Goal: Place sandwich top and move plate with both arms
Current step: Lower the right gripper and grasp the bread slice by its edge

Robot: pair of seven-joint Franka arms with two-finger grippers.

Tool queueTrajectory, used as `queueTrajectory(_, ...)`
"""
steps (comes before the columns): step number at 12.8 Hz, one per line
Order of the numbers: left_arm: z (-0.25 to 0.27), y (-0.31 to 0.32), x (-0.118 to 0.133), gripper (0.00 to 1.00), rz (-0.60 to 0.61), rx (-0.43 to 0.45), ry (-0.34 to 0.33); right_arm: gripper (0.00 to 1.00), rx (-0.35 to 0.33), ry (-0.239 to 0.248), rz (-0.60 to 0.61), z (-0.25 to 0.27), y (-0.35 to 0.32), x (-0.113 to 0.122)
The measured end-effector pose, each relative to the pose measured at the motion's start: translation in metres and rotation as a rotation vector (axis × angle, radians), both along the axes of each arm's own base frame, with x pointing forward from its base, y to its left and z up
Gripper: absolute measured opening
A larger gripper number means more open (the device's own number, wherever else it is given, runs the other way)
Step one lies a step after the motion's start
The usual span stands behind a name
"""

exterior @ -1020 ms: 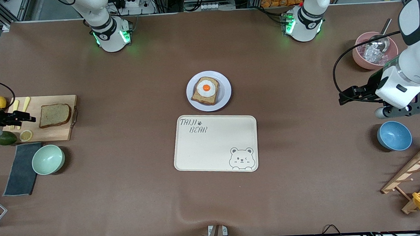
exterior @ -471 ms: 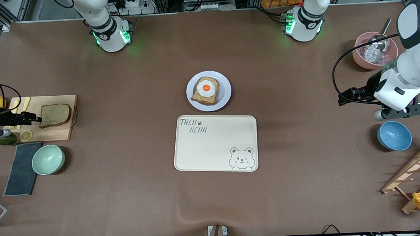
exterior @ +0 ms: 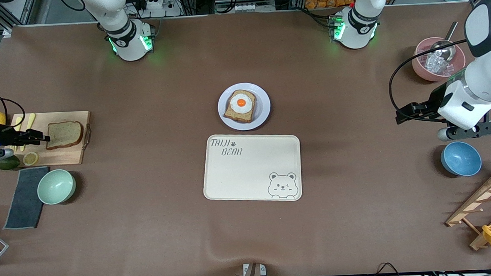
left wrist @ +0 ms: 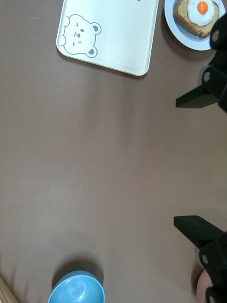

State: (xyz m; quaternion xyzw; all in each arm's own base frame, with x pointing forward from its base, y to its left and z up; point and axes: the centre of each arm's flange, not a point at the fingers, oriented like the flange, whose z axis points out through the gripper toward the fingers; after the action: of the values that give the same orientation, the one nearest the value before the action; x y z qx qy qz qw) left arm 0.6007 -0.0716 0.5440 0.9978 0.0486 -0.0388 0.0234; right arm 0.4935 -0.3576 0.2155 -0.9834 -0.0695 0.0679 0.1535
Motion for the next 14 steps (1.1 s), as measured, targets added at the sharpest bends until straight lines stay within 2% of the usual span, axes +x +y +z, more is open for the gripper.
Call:
queueTrajectory(11,-0.006,0.001,0.0,1.0,0.001,0.001,0.008,0.47,0.053,0.027,-0.026,-0.031,0.0,-0.012)
queueTrajectory(14,-0.007,0.002,0.0,1.0,0.003,0.001,0.007,0.19,0.066,0.015,-0.022,-0.031,-0.003,-0.014)
